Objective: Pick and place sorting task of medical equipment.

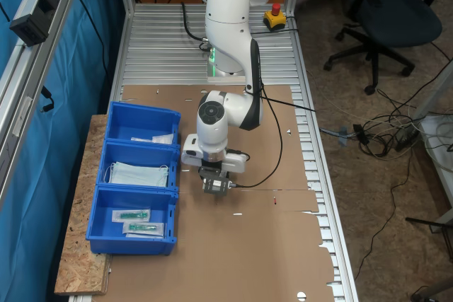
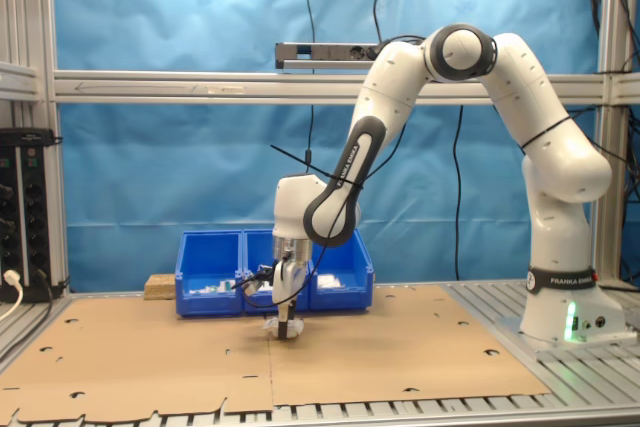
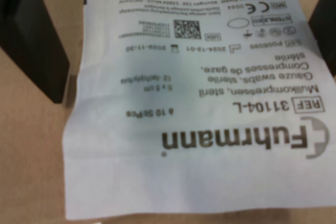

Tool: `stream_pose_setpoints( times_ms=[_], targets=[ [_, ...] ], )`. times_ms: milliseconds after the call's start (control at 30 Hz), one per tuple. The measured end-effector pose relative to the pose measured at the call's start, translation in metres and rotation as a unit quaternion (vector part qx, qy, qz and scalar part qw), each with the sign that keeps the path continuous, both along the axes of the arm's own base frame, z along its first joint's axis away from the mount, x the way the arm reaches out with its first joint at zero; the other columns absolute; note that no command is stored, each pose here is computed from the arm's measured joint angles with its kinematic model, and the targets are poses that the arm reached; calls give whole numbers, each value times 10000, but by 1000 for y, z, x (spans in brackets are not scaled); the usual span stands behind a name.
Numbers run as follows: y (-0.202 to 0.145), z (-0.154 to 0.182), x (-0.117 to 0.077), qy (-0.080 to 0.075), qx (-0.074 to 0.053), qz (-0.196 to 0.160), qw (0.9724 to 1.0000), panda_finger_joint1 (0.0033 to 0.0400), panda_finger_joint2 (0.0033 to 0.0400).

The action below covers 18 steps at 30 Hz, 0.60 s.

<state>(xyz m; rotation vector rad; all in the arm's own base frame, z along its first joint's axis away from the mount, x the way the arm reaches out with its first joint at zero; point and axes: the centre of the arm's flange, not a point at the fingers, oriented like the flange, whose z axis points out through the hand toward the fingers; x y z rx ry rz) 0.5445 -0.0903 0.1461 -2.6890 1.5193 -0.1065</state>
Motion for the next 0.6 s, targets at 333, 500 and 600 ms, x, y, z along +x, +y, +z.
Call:
stream_pose_setpoints(
  times_ms=[333,500,600],
  targets=[
    [0,0,0,0,0,0,10000,400,400],
    [0,0,0,0,0,0,10000,265,265],
    [0,0,0,0,0,0,10000,265,265]
  ],
)
